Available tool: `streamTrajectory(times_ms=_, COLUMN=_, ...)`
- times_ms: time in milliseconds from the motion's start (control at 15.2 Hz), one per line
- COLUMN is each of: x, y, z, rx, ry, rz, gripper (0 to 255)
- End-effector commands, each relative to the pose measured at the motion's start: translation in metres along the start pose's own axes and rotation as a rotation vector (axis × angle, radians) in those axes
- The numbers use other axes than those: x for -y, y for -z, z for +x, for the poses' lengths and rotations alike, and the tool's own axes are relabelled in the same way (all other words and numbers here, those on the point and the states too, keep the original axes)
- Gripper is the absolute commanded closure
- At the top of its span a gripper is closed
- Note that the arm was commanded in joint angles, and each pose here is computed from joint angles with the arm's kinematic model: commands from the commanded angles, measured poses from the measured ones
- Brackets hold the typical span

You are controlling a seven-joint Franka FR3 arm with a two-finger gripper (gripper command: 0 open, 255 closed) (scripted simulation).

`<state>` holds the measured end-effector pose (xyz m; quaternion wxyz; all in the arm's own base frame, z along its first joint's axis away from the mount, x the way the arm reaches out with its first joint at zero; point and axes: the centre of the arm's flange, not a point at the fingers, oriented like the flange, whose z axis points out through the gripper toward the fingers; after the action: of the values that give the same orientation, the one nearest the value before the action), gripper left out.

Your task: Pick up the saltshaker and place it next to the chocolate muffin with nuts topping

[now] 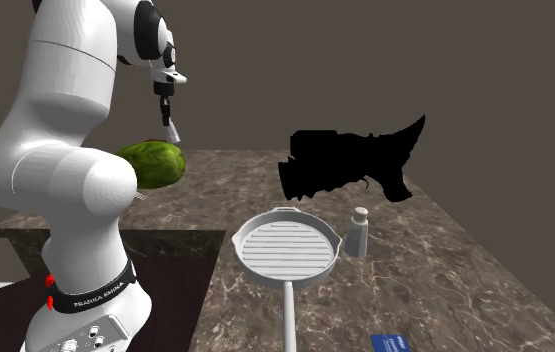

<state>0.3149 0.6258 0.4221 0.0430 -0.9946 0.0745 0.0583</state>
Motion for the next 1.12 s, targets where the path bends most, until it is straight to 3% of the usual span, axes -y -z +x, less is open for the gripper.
streamTrajectory(times_ms=0, x=0.0, y=-0.01, z=0.002, rx=0.0, ry=0.0, rz=0.001, gripper=255)
streamTrajectory(times_ms=462, x=-0.003, y=-0.048, z=0.007, rx=0.0, ry=0.0, rz=0.001, gripper=255)
streamTrajectory(times_ms=990, x=-0.003, y=-0.048, z=0.007, rx=0.0, ry=0.0, rz=0.001, gripper=255)
streamTrajectory(times_ms=1056, x=-0.003, y=-0.048, z=0.007, rx=0.0, ry=0.0, rz=0.001, gripper=0)
